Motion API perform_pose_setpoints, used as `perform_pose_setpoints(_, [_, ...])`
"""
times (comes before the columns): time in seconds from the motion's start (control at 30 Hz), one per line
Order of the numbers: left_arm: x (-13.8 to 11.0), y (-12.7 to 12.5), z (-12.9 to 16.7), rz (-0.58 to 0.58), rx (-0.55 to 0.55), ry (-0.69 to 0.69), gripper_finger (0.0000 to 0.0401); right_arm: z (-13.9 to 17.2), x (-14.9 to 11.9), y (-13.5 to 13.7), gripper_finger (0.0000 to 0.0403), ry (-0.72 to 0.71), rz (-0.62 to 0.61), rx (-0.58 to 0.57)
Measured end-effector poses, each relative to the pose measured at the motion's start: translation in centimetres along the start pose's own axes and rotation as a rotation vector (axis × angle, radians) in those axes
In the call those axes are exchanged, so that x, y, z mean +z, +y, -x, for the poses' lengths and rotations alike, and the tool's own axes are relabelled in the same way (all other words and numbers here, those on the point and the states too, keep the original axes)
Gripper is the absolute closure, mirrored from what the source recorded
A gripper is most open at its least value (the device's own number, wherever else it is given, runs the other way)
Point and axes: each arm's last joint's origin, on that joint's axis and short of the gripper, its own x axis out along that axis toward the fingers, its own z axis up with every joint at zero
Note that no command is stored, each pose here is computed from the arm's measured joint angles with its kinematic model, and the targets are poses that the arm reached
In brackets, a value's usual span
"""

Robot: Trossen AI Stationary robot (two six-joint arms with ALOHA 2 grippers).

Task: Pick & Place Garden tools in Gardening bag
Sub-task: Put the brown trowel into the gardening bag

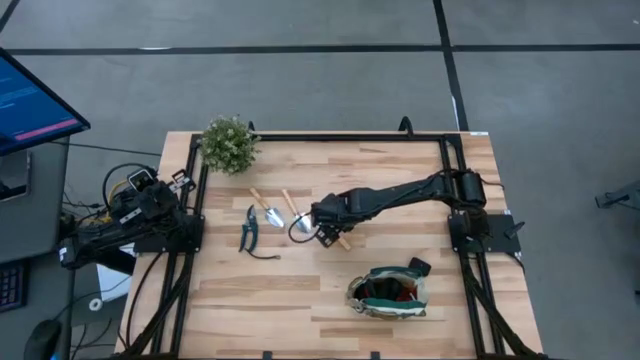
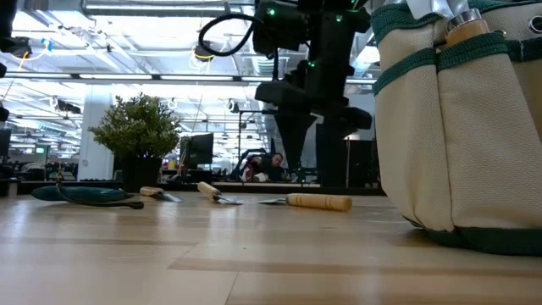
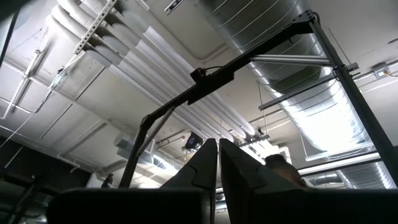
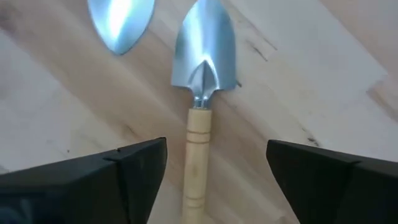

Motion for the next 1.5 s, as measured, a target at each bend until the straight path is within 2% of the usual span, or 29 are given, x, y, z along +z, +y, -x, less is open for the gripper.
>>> perform_pose_setpoints(0.33, [-0.1,0.2,0.0,0.006,0.012,0.005,0.0384,-0.2,0.2,0.5,0.0138,-0.044,0.103,0.044])
perform_pose_setpoints(0.57, [-0.4,1.2,-0.1,0.033,0.069,0.028,0.0384,-0.3,0.4,0.2,0.0138,-0.047,0.132,0.037])
perform_pose_setpoints(0.77, [-1.2,3.0,-0.1,0.084,0.173,0.07,0.0384,-1.1,0.3,-0.2,0.0138,-0.052,0.158,0.043])
perform_pose_setpoints(1.07, [-2.9,6.5,0.6,0.188,0.391,0.158,0.0384,-2.4,-0.2,-1.1,0.0138,-0.012,0.179,0.036])
perform_pose_setpoints(1.2, [-3.2,6.6,1.1,0.214,0.441,0.182,0.0384,-2.5,0.1,-1.0,0.0138,-0.035,0.171,0.057])
perform_pose_setpoints(1.33, [-2.5,5.2,0.9,0.188,0.391,0.158,0.0384,-2.5,0.3,-1.0,0.0138,-0.042,0.168,0.061])
perform_pose_setpoints(1.5, [-1.3,2.5,0.5,0.107,0.223,0.09,0.0384,-2.5,0.3,-1.1,0.0138,-0.041,0.164,0.059])
